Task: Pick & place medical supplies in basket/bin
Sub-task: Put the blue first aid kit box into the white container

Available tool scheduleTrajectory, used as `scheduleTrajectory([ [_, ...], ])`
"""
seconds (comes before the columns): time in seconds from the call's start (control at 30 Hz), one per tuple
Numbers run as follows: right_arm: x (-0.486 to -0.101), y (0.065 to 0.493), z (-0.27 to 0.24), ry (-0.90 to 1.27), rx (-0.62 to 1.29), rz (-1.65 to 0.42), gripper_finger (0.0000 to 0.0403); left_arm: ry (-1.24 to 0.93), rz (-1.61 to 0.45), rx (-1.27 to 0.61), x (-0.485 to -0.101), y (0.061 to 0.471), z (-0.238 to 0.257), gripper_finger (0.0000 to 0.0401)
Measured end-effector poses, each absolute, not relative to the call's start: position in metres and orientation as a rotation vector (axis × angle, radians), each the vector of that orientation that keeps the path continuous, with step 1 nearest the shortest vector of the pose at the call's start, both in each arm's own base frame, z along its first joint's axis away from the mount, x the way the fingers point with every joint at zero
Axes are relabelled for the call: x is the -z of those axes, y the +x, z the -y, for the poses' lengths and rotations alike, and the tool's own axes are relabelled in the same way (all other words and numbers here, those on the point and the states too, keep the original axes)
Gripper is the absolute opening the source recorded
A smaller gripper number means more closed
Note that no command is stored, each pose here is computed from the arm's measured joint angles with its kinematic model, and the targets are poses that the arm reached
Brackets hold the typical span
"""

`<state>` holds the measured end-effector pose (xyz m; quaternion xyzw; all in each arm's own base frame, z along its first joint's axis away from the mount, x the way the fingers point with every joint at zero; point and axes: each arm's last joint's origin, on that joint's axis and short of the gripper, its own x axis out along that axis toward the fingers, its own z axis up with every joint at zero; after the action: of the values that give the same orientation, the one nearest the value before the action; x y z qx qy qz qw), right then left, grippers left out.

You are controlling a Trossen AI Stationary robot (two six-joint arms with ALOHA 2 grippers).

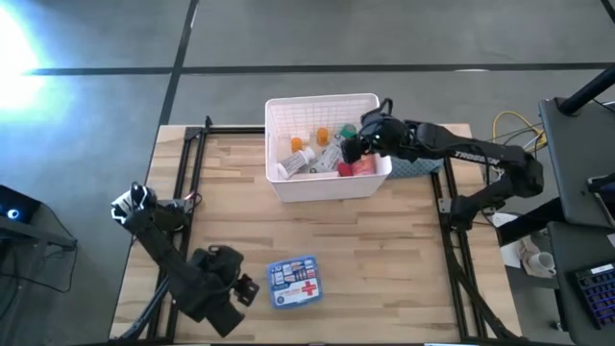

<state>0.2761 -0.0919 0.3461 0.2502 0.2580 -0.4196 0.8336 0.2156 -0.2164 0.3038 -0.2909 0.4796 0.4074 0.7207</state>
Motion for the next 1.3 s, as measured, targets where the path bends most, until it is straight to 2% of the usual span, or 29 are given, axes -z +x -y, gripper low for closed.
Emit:
scheduleTrajectory([
  [0.2, -0.365, 0.282, 0.05, 0.518, 0.645, -0.475, 0.0256, -0.857, -0.989, -0.9, -0.27, 0.206, 0.239, 0.0271],
  [0.3, -0.365, 0.285, 0.021, 0.513, 0.497, -0.516, 0.0274, -0.965, -0.948, -0.887, -0.243, 0.207, 0.243, 0.0271],
  [0.43, -0.363, 0.287, -0.022, 0.553, 0.256, -0.594, 0.0288, -1.126, -0.812, -0.758, -0.207, 0.216, 0.249, 0.0271],
  [0.63, -0.347, 0.288, -0.066, 0.727, 0.205, -0.681, 0.0292, -1.263, -0.69, -0.648, -0.164, 0.215, 0.244, 0.0271],
  [0.8, -0.308, 0.294, -0.087, 0.855, 0.297, -0.803, 0.0287, -1.293, -0.595, -0.618, -0.147, 0.211, 0.237, 0.0271],
  [1.03, -0.233, 0.312, -0.1, 0.96, 0.398, -0.939, 0.0288, -1.267, -0.537, -0.617, -0.146, 0.211, 0.234, 0.0271],
  [1.3, -0.169, 0.342, -0.111, 1.136, 0.245, -0.871, 0.0293, -1.255, -0.526, -0.598, -0.15, 0.214, 0.236, 0.0271],
])
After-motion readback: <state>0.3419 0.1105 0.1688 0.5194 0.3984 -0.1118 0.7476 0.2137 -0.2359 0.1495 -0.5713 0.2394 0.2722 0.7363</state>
